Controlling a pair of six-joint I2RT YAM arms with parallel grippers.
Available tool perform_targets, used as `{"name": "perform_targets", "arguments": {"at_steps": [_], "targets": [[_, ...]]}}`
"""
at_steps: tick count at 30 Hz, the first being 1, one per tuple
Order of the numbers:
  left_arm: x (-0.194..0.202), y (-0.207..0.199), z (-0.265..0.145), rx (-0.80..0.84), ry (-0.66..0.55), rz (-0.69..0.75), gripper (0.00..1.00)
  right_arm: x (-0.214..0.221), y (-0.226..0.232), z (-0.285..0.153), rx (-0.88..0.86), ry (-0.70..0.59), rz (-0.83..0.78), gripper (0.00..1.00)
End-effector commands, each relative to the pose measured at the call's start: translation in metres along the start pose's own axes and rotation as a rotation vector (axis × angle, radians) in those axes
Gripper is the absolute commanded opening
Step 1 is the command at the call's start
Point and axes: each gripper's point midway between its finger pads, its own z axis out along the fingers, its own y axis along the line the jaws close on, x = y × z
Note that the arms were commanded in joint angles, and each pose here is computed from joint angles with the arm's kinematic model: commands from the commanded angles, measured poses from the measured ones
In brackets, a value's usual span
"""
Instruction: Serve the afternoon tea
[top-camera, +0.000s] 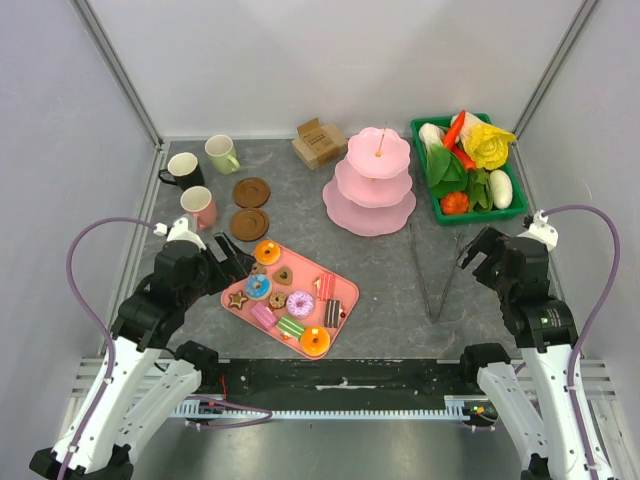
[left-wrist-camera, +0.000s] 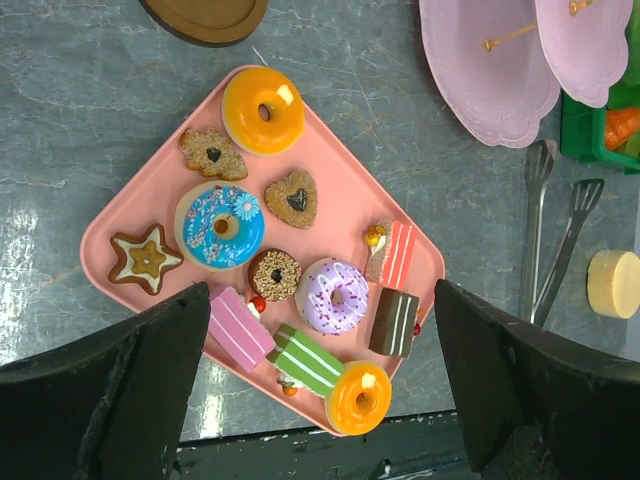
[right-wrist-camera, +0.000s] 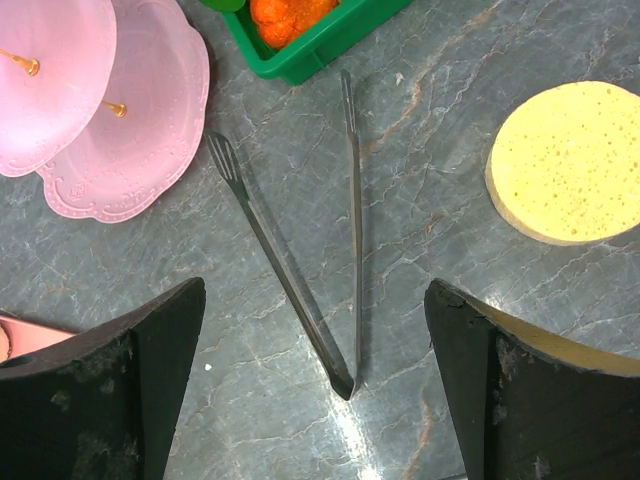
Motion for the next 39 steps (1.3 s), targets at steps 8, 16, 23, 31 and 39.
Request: {"name": "perform_targets", "arguments": {"at_steps": [8, 16, 23, 31, 39], "targets": [[-0.009, -0.013, 0.000, 0.068, -0.043, -0.007, 0.99, 0.009, 0.013, 0.006, -0.064, 0.061, -0.040, 0.98], [-0.003, -0.016, 0.007, 0.109, -0.037, 0.016, 0.99, 0.070, 0.002, 0.020, -0.026, 0.330, -0.113, 0.98], [0.002, -0.015, 0.012, 0.107, -0.016, 0.021, 0.99, 0.098, 0.017, 0.035, 0.021, 0.350, -0.189, 0.98], [0.005, -0.013, 0.015, 0.104, -0.010, 0.015, 0.99, 0.131, 0.030, 0.059, 0.102, 0.342, -0.274, 0.98], [0.005, -0.014, 0.016, 0.105, -0.009, 0.016, 0.99, 0.149, 0.023, 0.085, 0.160, 0.343, -0.316, 0.98]]}}
